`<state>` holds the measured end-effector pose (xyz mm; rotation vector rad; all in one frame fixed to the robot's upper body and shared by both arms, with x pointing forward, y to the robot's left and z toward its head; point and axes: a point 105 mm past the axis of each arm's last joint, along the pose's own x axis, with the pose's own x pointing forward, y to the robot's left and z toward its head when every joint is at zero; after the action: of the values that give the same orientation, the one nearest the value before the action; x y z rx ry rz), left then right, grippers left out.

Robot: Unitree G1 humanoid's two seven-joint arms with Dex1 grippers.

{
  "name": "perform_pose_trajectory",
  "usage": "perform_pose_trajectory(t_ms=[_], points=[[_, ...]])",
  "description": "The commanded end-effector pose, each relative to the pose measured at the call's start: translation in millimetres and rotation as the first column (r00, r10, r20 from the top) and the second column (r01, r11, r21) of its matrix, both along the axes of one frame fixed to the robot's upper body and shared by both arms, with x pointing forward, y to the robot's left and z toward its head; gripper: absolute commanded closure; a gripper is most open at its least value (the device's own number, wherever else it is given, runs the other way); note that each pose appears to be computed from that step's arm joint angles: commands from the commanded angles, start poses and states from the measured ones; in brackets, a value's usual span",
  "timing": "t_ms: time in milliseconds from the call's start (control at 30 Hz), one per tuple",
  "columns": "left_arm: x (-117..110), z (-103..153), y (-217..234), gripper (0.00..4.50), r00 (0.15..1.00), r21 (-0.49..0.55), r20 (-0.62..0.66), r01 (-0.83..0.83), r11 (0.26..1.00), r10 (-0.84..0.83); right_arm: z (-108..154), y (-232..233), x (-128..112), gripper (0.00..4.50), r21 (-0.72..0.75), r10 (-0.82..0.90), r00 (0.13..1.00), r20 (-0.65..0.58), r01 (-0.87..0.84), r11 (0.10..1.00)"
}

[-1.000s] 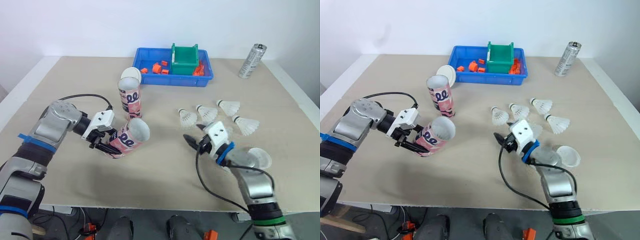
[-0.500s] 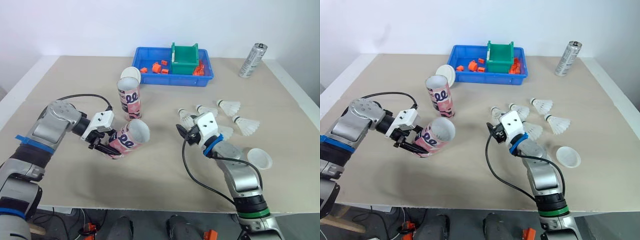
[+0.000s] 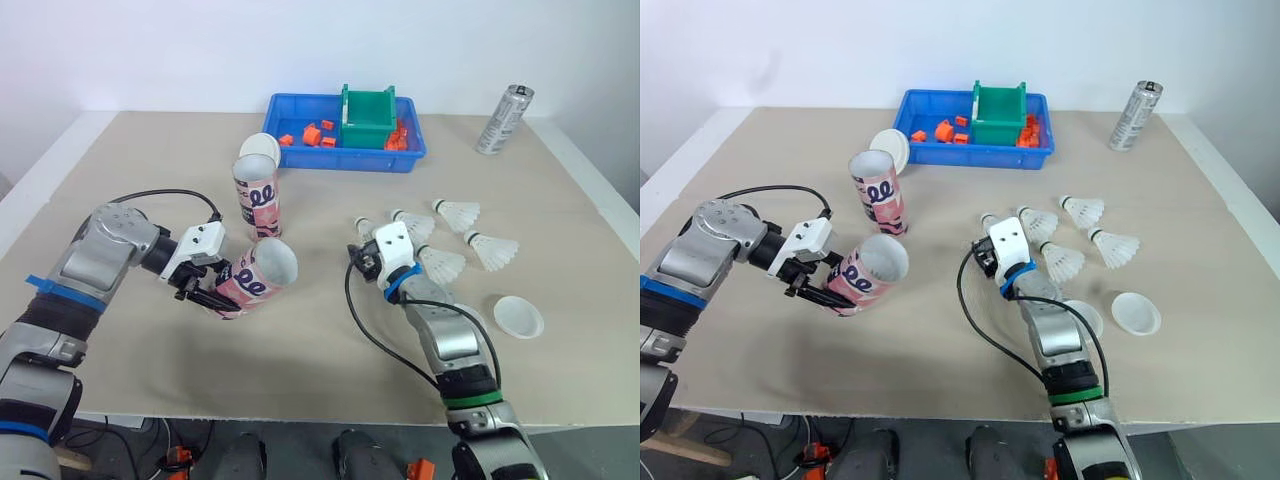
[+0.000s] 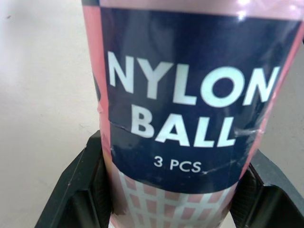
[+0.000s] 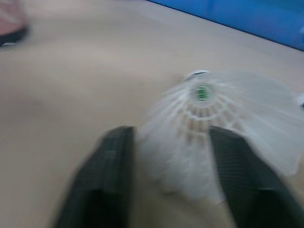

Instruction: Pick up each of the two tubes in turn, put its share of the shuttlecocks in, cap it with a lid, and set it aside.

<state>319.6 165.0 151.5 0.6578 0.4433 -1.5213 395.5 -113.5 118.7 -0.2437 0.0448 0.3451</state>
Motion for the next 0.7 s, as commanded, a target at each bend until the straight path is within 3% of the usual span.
perform_pose_trajectory(t_ms=[33,67,200,367,467,600,700], points=[[-5,-15,5,1.72,0.999,0.035,-0.042,0.001,0.999,0.001,20,2,3,3.84,0.016,0.007,0.997,0.075,-0.008,1.0],[-5,-16,5,1.72,0.999,0.034,-0.042,0.001,0.999,0.0,20,3,2,4.4,0.014,0.016,0.997,0.079,-0.017,1.0],[-5,-16,5,1.72,0.999,0.031,-0.042,0.003,1.0,-0.002,27,13,-6,4.46,-0.02,0.089,0.989,0.117,-0.087,0.996],[-6,-17,4,1.72,0.999,0.03,-0.044,0.003,1.0,-0.002,77,44,-50,4.46,-0.094,0.396,0.868,0.298,-0.386,0.918],[-6,-18,4,1.72,0.999,0.03,-0.046,0.003,1.0,-0.002,98,51,-83,4.46,-0.304,0.604,0.716,0.35,-0.523,0.796],[-5,-19,4,1.72,0.999,0.031,-0.048,0.003,0.999,-0.002,103,54,-111,4.46,-0.569,0.796,0.536,0.282,-0.574,0.589],[-4,-18,3,1.72,0.999,0.025,-0.05,0.0,1.0,0.001,108,58,-128,4.46,-0.677,0.88,0.408,0.245,-0.577,0.456]])
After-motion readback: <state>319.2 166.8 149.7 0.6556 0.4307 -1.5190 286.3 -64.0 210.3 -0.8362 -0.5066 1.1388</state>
